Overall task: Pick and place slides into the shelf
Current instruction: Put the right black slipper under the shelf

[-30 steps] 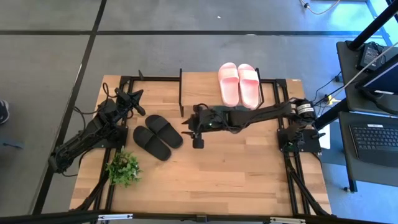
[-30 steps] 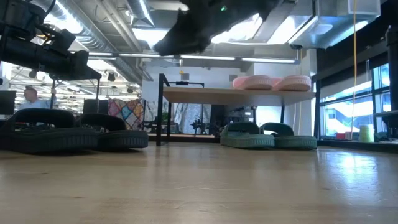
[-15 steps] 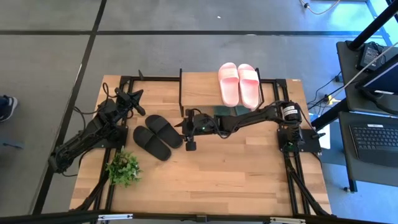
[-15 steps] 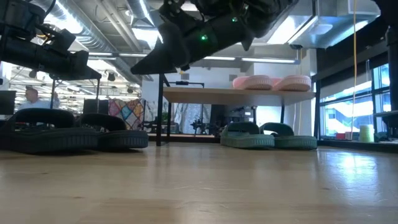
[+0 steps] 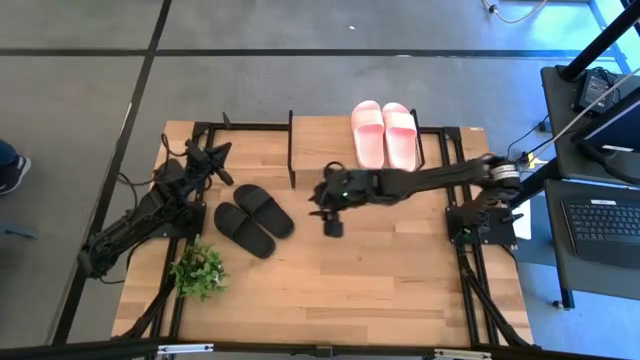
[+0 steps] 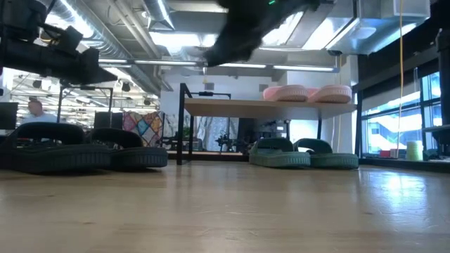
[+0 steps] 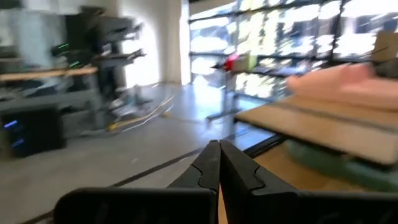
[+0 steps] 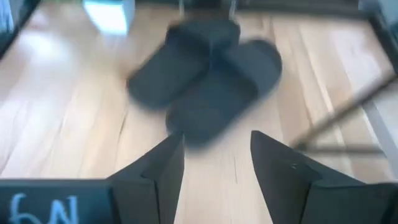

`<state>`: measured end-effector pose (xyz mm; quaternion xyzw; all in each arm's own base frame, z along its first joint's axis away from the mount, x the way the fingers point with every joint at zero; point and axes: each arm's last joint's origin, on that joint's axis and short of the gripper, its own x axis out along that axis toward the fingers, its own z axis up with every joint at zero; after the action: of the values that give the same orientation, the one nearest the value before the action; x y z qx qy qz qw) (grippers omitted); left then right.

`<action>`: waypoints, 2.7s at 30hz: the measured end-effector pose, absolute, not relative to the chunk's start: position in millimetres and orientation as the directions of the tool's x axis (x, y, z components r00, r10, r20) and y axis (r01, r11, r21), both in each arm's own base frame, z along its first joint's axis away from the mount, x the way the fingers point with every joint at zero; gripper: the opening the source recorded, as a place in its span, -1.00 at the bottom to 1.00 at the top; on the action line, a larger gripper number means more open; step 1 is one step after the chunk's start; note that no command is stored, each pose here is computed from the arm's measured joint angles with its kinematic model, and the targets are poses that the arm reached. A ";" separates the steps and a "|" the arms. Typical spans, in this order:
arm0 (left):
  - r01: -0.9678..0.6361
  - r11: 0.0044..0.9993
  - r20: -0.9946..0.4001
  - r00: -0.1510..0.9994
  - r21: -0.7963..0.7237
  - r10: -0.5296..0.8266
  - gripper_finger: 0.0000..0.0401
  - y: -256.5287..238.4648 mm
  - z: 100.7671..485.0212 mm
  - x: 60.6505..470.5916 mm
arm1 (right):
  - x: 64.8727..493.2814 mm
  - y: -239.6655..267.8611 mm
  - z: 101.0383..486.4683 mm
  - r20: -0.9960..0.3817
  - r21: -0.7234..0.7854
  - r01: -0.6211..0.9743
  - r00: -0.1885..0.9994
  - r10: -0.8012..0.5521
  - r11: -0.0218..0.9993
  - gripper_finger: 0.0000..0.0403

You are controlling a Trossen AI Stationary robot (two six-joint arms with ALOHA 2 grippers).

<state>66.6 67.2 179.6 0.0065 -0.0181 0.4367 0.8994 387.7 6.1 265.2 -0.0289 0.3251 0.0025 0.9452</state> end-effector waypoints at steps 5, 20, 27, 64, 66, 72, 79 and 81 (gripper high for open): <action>-0.673 0.739 0.165 0.730 0.004 0.663 -1.00 61.7 191.8 70.3 | 335.1 4.4 291.6 -0.618 -0.061 -0.025 0.786 -0.018 0.998 -0.09; -0.629 0.750 0.124 0.777 0.204 0.617 -1.00 48.8 271.5 90.7 | 197.5 -3.9 268.7 -0.411 -0.058 0.134 0.900 -0.146 0.989 -0.09; -0.548 0.774 -0.122 0.786 0.319 0.607 -1.00 47.0 302.3 144.6 | 187.8 -4.1 253.6 -0.435 -0.051 0.142 0.888 -0.150 0.989 -0.09; -0.634 0.747 -0.804 0.332 0.197 0.494 -0.18 -7.2 204.2 242.8 | 182.6 -5.5 222.9 -0.496 -0.236 0.089 0.845 -0.199 0.968 -0.09; -0.637 0.740 -0.850 0.253 0.213 0.462 -0.18 -8.9 203.4 246.3 | 183.0 -5.5 223.5 -0.490 -0.235 0.091 0.849 -0.199 0.968 -0.09; -0.593 0.683 -0.839 0.022 0.427 0.544 -0.18 -11.3 203.7 260.3 | 184.3 -5.5 225.8 -0.467 -0.235 0.096 0.862 -0.199 0.967 -0.09; -0.565 0.704 -0.876 -0.075 0.431 0.476 -0.18 -13.3 179.8 276.4 | 184.3 -5.5 225.7 -0.467 -0.234 0.096 0.862 -0.198 0.968 -0.09; -0.563 0.698 -0.876 -0.108 0.443 0.469 -0.18 -13.8 173.4 277.2 | 184.3 -5.5 225.7 -0.467 -0.233 0.096 0.862 -0.198 0.968 -0.09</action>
<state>277.2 -13.8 173.4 -0.0366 0.6358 0.3868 0.6670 184.3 -5.5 225.7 -0.1016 0.2515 -0.0768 0.9594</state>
